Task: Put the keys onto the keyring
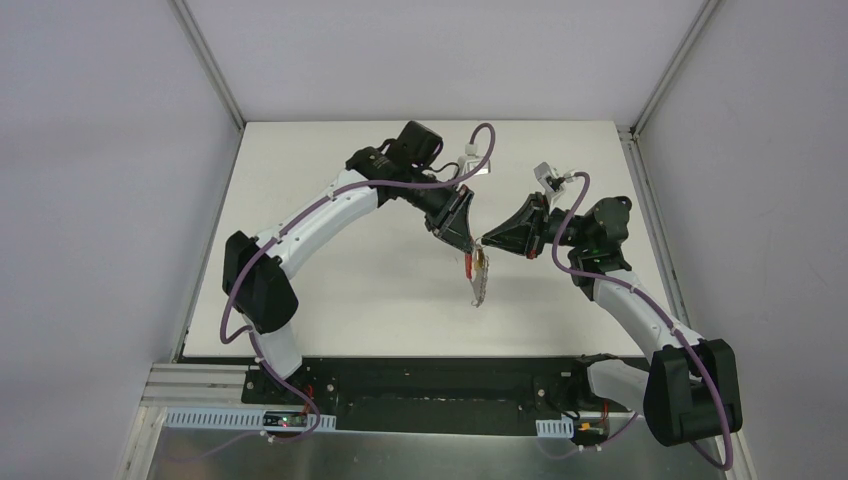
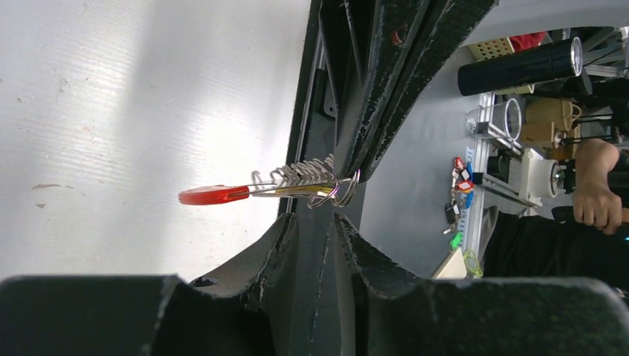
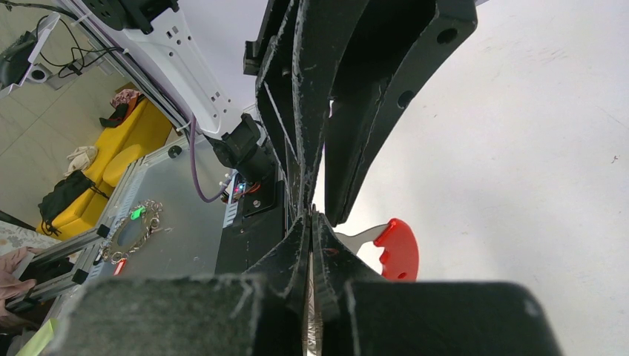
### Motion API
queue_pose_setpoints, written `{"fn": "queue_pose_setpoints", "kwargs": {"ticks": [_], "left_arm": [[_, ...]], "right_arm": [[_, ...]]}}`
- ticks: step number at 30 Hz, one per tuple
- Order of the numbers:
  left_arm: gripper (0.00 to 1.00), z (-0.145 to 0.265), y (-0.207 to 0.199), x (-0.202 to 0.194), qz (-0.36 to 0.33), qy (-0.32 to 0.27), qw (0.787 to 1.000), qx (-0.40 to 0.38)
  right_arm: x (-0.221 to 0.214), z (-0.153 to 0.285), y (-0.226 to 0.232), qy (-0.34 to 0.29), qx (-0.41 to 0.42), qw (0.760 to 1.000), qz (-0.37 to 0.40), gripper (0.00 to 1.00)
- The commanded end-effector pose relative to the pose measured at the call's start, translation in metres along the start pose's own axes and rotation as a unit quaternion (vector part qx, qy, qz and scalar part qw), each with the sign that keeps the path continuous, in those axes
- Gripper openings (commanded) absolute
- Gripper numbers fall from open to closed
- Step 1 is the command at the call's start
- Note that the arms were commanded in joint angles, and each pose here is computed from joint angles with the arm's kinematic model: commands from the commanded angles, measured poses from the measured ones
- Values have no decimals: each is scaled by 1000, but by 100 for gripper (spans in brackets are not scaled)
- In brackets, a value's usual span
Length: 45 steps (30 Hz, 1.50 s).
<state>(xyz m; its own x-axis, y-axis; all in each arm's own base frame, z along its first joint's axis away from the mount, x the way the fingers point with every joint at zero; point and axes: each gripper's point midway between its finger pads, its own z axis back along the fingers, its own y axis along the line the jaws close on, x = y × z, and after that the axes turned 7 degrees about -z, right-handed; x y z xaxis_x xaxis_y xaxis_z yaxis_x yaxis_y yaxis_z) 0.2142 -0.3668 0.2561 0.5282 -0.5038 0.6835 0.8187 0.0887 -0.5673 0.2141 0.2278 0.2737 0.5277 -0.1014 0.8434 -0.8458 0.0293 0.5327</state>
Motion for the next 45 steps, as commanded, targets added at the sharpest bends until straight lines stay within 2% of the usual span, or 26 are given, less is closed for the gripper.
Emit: {"fn": "queue_pose_setpoints", "kwargs": {"ticks": [1, 9, 13, 23, 33, 39, 41, 45], "left_arm": [[26, 13, -20, 17, -56, -17, 998, 2], [31, 16, -25, 33, -83, -32, 996, -1], [31, 10, -26, 33, -88, -30, 996, -9], [19, -1, -27, 25, -89, -18, 996, -19], [1, -5, -26, 30, -84, -22, 996, -21], [0, 1, -26, 31, -91, -17, 996, -2], [0, 6, -24, 29, -95, -6, 995, 15], [0, 16, -17, 19, -89, 36, 994, 55]], "right_arm": [[12, 1, 11, -10, 9, 998, 54, 0], [12, 1, 10, -9, 9, 999, 51, 0], [12, 1, 10, -9, 9, 999, 51, 0], [11, 1, 9, -9, 7, 999, 49, 0], [11, 1, 7, -9, 5, 999, 46, 0], [10, 1, 4, -9, 0, 999, 44, 0], [10, 1, 2, -6, -4, 999, 44, 4], [9, 1, 0, -1, -7, 999, 46, 23]]}}
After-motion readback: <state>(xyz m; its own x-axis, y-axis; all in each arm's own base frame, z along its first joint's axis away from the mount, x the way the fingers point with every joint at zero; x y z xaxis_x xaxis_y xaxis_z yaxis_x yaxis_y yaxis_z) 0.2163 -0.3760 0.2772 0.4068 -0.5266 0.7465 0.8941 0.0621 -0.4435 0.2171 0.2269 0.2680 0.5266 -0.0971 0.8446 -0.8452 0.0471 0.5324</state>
